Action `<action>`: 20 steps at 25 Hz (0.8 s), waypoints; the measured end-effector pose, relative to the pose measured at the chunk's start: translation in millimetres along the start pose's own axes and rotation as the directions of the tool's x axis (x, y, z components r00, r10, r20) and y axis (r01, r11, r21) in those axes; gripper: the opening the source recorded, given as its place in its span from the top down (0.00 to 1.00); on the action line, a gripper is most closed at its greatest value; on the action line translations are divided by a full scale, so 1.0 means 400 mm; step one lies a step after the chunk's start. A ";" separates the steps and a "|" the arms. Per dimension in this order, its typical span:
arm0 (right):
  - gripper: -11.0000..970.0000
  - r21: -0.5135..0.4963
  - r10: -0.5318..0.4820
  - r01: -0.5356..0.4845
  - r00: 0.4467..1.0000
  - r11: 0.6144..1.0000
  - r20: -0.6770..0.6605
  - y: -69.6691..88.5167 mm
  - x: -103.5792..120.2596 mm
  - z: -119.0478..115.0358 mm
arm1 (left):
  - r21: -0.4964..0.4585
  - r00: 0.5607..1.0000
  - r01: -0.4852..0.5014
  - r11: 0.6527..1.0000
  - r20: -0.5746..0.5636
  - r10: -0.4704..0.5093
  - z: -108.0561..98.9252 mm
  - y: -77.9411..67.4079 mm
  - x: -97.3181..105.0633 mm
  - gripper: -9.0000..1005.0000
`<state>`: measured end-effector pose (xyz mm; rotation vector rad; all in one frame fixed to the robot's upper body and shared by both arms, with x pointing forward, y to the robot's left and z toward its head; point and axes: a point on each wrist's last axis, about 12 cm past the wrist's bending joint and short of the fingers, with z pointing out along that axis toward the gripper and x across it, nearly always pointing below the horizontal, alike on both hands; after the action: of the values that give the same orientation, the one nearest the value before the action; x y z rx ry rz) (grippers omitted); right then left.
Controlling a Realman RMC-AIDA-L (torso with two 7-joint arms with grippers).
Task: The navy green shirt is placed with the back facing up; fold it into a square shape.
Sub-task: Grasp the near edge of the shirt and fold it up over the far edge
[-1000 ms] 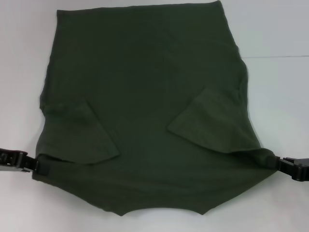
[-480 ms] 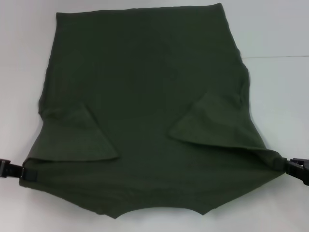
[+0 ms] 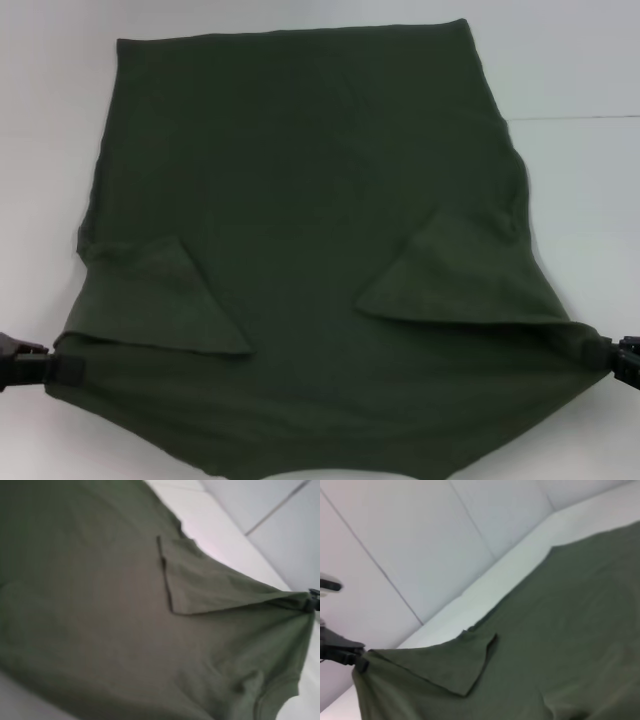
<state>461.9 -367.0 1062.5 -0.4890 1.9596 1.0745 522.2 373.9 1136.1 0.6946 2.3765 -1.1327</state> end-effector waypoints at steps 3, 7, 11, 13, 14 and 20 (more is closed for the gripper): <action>0.92 -0.017 -0.026 0.026 1.000 1.000 0.008 0.006 0.001 -0.012 | 0.021 0.999 -0.044 0.999 0.005 0.044 0.002 -0.006 0.007 0.95; 0.92 -0.053 -0.061 0.062 0.998 0.997 0.012 0.018 0.002 -0.029 | 0.041 0.996 -0.085 0.996 0.015 0.084 -0.001 -0.011 0.020 0.95; 0.92 -0.079 -0.103 0.104 0.995 0.991 0.017 0.029 0.005 -0.051 | 0.040 0.995 -0.102 0.994 0.016 0.101 -0.004 -0.011 0.029 0.95; 0.92 -0.071 -0.116 0.118 0.993 0.990 0.034 0.027 0.000 -0.060 | 0.035 0.993 -0.117 0.993 0.033 0.116 -0.006 -0.011 0.026 0.95; 0.92 -0.065 -0.120 0.123 0.992 0.990 0.049 0.025 -0.006 -0.061 | 0.026 0.991 -0.126 0.992 0.054 0.125 -0.006 -0.009 0.021 0.95; 0.92 -0.009 -0.141 0.144 0.977 0.989 0.161 -0.001 -0.072 -0.011 | -0.078 0.969 -0.119 0.990 0.209 0.133 0.014 0.019 -0.032 0.95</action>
<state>476.9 -372.4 1087.1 -0.5296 1.7476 1.0118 537.6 370.2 1135.4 0.6566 2.1472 -1.0177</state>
